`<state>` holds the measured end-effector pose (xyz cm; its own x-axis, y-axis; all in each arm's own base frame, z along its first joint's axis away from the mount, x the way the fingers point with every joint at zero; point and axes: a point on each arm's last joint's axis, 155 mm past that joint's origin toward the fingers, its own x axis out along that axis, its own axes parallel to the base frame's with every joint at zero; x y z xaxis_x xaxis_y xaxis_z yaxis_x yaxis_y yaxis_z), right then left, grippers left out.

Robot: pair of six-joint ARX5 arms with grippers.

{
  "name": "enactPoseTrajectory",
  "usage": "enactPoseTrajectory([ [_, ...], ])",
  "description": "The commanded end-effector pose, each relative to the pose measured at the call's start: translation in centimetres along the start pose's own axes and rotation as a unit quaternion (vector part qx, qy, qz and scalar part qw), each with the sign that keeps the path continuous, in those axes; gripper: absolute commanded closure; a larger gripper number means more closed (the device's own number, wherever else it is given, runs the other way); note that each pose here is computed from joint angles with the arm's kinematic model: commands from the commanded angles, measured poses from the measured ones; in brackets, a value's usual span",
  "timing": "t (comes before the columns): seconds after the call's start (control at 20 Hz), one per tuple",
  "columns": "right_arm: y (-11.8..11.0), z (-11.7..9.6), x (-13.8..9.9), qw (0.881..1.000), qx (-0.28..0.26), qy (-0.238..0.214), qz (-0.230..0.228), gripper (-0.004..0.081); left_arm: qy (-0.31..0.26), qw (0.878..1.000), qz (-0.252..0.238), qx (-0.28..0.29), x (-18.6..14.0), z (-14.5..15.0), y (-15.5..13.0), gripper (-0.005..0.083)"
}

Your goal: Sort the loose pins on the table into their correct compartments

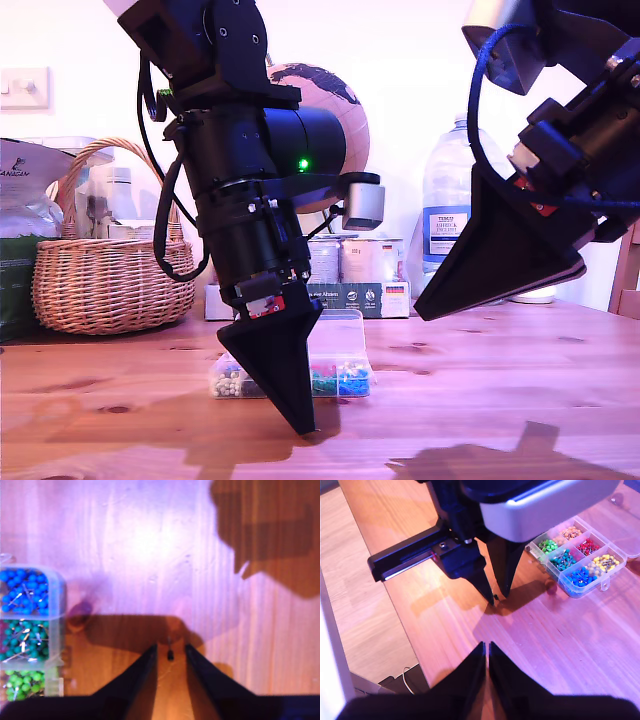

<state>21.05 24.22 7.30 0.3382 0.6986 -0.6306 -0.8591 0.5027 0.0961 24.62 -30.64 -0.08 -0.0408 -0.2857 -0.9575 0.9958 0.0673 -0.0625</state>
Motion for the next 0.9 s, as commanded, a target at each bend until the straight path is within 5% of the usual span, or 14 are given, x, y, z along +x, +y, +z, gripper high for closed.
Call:
enactPoseTrajectory([
  [0.0,-0.15,0.88,-0.14,1.000,-0.003,-0.010,-0.002,0.0783,0.036,0.999,-0.024,-0.006,2.19,-1.95,-1.02,0.0644],
  [0.2,-0.17,0.97,-0.14,1.000,-0.004,-0.012,-0.002,0.0783,0.039,0.999,-0.026,-0.007,2.17,-2.09,-1.12,0.0650],
  [0.4,-0.18,1.06,-0.14,1.000,-0.004,-0.013,-0.002,0.0783,0.047,0.999,-0.020,0.000,2.15,-2.42,-0.91,0.0773],
  [0.85,-0.19,1.12,-0.15,1.000,-0.004,-0.014,-0.003,0.0783,0.044,0.999,-0.022,0.007,2.09,-2.21,-0.98,0.0797],
])
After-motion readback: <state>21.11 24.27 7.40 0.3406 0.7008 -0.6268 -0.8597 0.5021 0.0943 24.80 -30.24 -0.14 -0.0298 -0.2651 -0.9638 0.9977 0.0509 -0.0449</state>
